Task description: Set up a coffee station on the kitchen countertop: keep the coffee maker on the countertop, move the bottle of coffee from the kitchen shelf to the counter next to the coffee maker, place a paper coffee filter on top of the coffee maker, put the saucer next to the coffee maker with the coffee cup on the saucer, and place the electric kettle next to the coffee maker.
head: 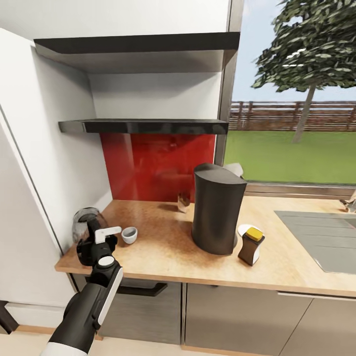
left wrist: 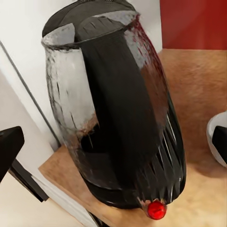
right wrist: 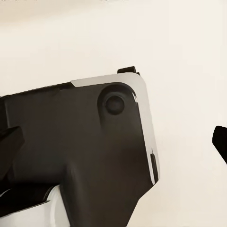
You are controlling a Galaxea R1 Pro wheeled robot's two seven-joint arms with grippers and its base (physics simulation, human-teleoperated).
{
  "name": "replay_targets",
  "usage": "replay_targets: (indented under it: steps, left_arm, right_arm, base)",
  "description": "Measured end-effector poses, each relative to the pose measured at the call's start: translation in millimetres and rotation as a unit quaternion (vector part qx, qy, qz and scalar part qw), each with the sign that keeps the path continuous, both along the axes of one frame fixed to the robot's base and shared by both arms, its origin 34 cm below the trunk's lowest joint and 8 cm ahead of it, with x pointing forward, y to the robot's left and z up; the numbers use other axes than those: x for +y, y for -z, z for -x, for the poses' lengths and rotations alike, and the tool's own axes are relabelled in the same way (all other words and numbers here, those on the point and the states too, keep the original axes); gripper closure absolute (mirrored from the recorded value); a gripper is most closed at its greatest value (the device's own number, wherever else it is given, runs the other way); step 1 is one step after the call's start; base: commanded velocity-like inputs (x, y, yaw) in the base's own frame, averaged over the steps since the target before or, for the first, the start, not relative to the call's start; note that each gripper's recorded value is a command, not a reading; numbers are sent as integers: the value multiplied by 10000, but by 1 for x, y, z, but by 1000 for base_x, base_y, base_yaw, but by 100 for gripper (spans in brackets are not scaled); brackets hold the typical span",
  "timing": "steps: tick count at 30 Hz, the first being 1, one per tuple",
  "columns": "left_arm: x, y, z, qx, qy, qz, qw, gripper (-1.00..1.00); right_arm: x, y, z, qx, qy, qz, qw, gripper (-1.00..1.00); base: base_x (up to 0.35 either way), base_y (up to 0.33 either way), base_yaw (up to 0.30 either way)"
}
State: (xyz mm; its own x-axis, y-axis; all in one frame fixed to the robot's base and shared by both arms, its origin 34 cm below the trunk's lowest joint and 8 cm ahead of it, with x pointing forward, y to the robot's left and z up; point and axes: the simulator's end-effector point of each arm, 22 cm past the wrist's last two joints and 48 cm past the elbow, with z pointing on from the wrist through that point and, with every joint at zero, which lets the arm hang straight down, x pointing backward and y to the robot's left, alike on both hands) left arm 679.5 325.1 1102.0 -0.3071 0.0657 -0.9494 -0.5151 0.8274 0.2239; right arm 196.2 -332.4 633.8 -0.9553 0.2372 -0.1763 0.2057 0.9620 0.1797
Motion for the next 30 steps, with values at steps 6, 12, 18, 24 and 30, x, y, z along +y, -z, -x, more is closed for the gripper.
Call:
replay_targets:
  steps: [6, 12, 18, 24, 30]
  left_arm:
    - [1, 0, 0, 4, -7, 3, 10000, -100]
    - [1, 0, 1, 3, -14, 10, 10000, -100]
    - [5, 1, 1, 8, -60, 28, 10000, -100]
    - [18, 6, 6, 44, -207, 87, 9997, -100]
    - [20, 7, 7, 55, -220, 81, 9997, -100]
  right_arm:
    - [0, 0, 0, 0, 0, 1, 10000, -100]
    - [0, 0, 0, -2, 0, -1, 10000, -100]
    - [0, 0, 0, 0, 0, -1, 10000, -100]
    - [1, 0, 0, 0, 0, -8, 10000, -100]
    - [1, 0, 0, -1, -3, -8, 10000, -100]
  base:
    - [28, 0, 0]
    - [203, 0, 0]
    - [77, 0, 0]
    - [16, 0, 0]
    - [119, 0, 0]
